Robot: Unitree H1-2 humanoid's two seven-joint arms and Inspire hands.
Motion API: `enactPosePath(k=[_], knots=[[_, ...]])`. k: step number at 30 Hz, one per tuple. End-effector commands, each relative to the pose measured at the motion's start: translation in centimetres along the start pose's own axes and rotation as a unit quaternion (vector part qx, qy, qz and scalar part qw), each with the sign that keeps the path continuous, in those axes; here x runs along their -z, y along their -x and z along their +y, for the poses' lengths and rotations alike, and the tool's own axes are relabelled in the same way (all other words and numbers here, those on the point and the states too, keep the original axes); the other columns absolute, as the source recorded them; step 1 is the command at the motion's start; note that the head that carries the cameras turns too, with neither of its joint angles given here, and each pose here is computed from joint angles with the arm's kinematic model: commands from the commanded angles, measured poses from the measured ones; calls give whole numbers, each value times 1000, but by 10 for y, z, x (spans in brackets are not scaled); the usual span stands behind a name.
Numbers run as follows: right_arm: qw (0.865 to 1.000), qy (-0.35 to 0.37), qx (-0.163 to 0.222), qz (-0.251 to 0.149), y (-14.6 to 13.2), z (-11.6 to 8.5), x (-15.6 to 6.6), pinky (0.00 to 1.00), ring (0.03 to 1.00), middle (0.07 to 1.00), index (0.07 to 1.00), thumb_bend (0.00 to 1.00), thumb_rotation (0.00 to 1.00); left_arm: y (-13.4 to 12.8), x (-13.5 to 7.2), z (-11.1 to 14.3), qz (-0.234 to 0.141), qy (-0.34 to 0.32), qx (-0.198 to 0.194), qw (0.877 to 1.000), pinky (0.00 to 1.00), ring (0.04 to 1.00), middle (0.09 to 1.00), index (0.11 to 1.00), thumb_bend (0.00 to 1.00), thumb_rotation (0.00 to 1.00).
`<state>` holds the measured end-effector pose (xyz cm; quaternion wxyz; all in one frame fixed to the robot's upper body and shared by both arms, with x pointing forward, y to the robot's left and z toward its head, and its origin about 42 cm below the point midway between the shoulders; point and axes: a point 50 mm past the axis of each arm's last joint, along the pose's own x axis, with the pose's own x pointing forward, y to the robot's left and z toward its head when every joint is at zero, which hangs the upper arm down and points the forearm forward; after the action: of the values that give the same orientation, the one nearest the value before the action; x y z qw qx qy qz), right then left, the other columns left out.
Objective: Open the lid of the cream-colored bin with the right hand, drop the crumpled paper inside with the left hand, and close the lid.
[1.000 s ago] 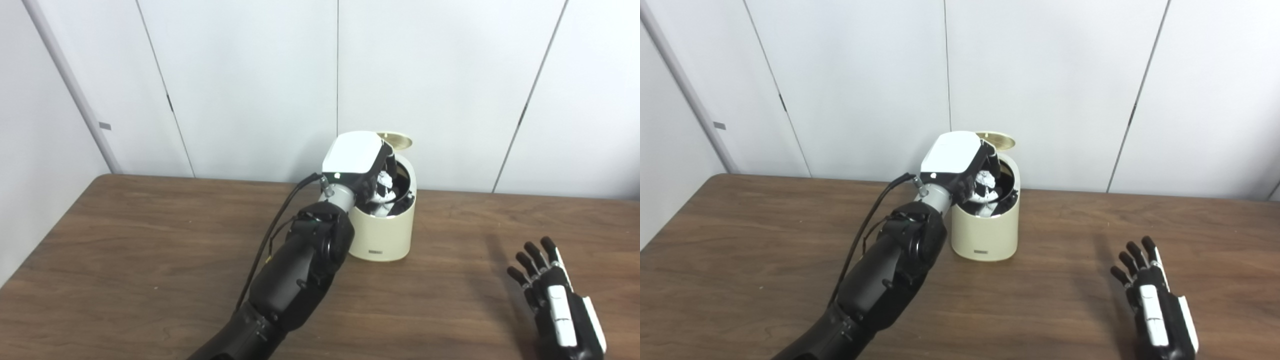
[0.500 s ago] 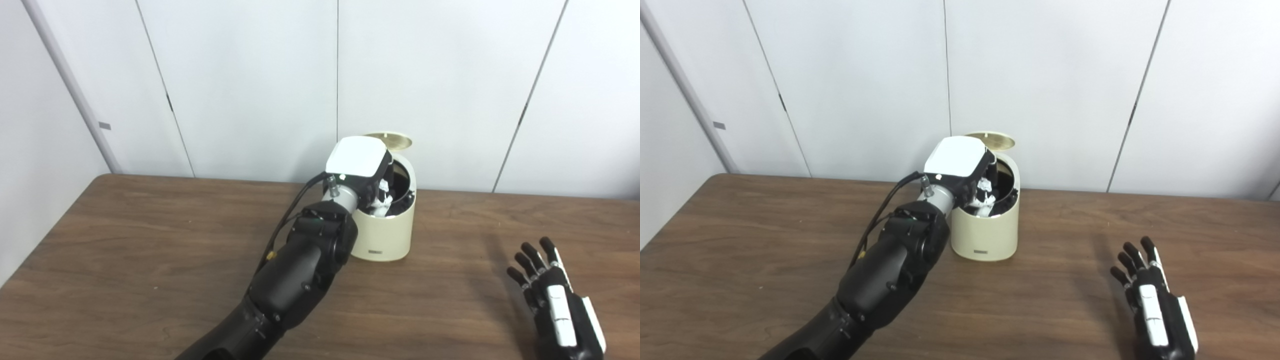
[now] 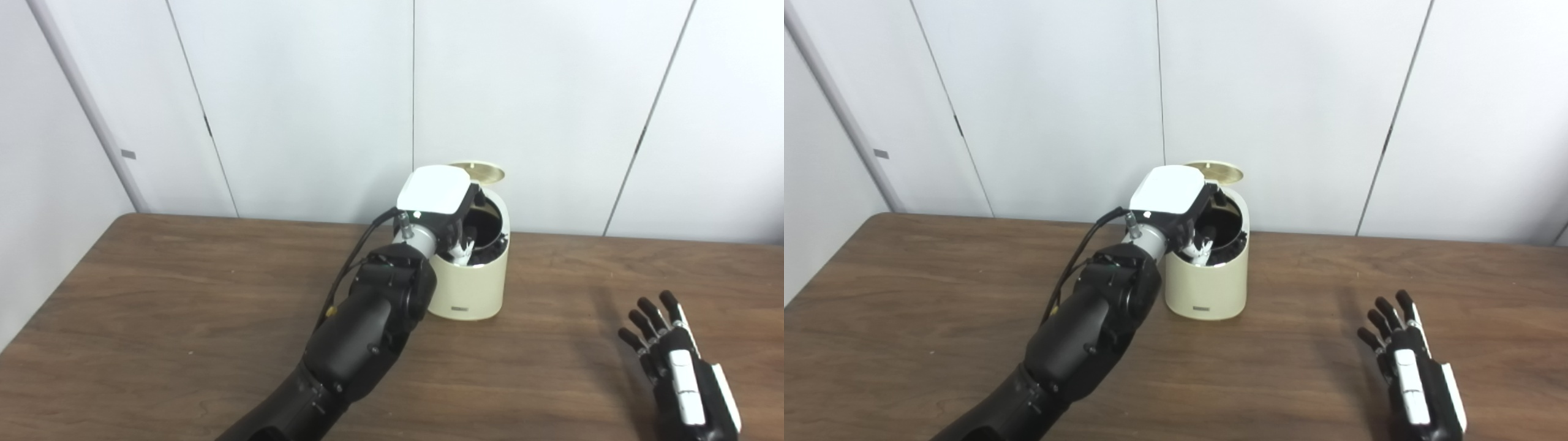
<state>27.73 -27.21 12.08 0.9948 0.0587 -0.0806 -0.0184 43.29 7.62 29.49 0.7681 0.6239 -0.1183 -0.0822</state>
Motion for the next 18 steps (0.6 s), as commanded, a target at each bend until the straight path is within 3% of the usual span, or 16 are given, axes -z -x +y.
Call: enactPosePath(k=[1, 7, 10, 11, 12, 15, 18], knots=[[999, -11, 8, 44, 21, 4, 24, 859, 927, 932, 982, 553, 797, -3, -3, 13, -8, 4, -21, 1000, 532, 672, 725, 718, 907, 0], [999, -11, 11, 46, 21, 2, 26, 862, 924, 928, 987, 552, 795, -1, -2, 12, -13, 23, -36, 999, 515, 674, 725, 709, 885, 0], [999, -15, 11, 47, 22, 1, 27, 871, 927, 926, 995, 540, 795, 1, 0, 13, -27, 42, -57, 997, 505, 643, 686, 648, 834, 0], [999, -16, 11, 48, 22, 1, 27, 871, 925, 925, 990, 540, 797, 2, 0, 14, -32, 49, -66, 996, 491, 620, 659, 555, 647, 21], [999, -17, 11, 48, 22, 0, 27, 872, 924, 924, 987, 545, 796, 3, 1, 15, -36, 57, -76, 995, 485, 610, 648, 523, 583, 27], [999, -14, 11, 48, 22, 0, 27, 868, 918, 918, 983, 564, 795, 3, 2, 17, -42, 75, -104, 991, 421, 469, 566, 487, 508, 6], [999, -13, 10, 49, 22, 0, 28, 870, 921, 921, 988, 557, 802, 4, 3, 19, -45, 84, -129, 987, 310, 410, 514, 519, 473, 0]])
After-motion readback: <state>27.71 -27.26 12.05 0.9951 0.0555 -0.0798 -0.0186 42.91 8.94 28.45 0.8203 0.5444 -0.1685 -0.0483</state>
